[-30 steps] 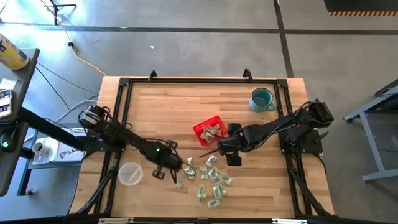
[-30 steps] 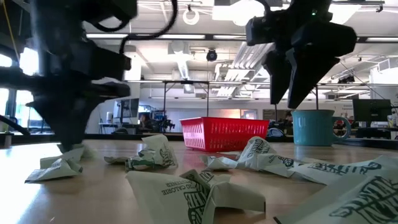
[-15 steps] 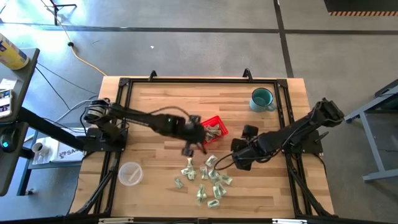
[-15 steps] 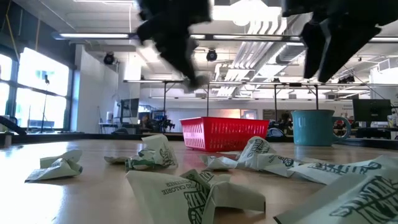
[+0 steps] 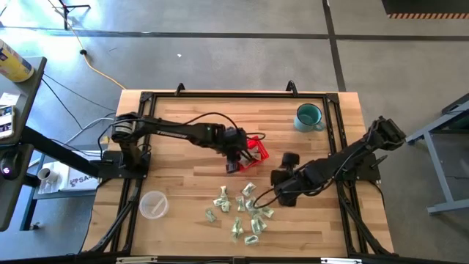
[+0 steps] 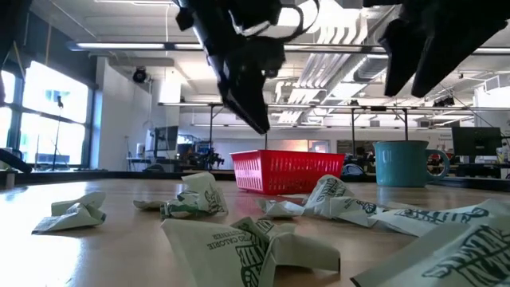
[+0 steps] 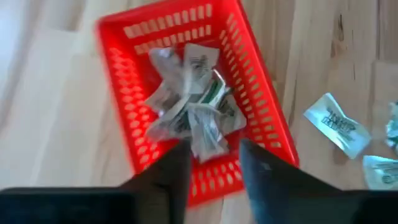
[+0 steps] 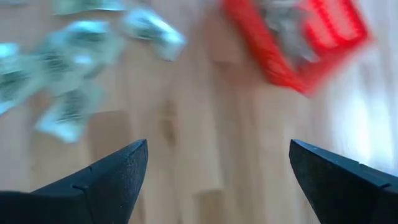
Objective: Pick and place items into bin
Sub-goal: Put the stevia packet into the red bin
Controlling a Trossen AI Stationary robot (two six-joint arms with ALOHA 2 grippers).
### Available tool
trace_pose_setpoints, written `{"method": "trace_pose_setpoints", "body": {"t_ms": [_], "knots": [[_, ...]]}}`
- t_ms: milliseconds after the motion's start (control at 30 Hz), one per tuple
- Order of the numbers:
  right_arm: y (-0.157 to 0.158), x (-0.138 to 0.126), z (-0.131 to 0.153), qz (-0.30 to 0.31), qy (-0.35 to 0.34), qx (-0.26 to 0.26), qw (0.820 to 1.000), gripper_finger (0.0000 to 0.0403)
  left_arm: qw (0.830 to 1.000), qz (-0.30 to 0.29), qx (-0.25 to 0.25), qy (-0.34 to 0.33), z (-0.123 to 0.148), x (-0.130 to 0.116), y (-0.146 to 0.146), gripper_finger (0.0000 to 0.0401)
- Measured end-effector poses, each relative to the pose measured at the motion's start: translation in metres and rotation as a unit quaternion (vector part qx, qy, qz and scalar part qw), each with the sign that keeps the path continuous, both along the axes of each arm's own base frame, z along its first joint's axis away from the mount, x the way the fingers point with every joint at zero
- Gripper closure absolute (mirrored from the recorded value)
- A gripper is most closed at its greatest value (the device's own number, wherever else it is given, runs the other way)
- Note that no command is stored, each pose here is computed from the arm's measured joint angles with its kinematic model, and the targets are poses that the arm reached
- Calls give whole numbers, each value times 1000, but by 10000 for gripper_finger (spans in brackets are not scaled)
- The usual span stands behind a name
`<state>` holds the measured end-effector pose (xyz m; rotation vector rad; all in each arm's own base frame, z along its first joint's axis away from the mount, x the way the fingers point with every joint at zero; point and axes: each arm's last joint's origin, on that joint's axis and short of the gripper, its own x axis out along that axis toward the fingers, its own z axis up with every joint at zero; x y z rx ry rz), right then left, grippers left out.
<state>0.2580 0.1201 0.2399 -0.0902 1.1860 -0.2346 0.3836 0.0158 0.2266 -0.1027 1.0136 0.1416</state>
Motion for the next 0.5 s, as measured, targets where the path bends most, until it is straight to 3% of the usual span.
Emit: {"method": "trace_pose_setpoints", "body": {"t_ms": [133,233,367,500], "knots": [[11,13,-15,99,27,33,994,22,1000,2,-10,26,16,-17,-15,162],[24,24,-34,132,44,74,987,22,997,0,6,77,19,-34,-29,136],[38,34,-57,93,41,108,989,22,992,-2,45,116,15,-55,-49,134],[49,38,-73,29,33,133,990,30,991,-12,47,125,6,-70,-63,154]]}}
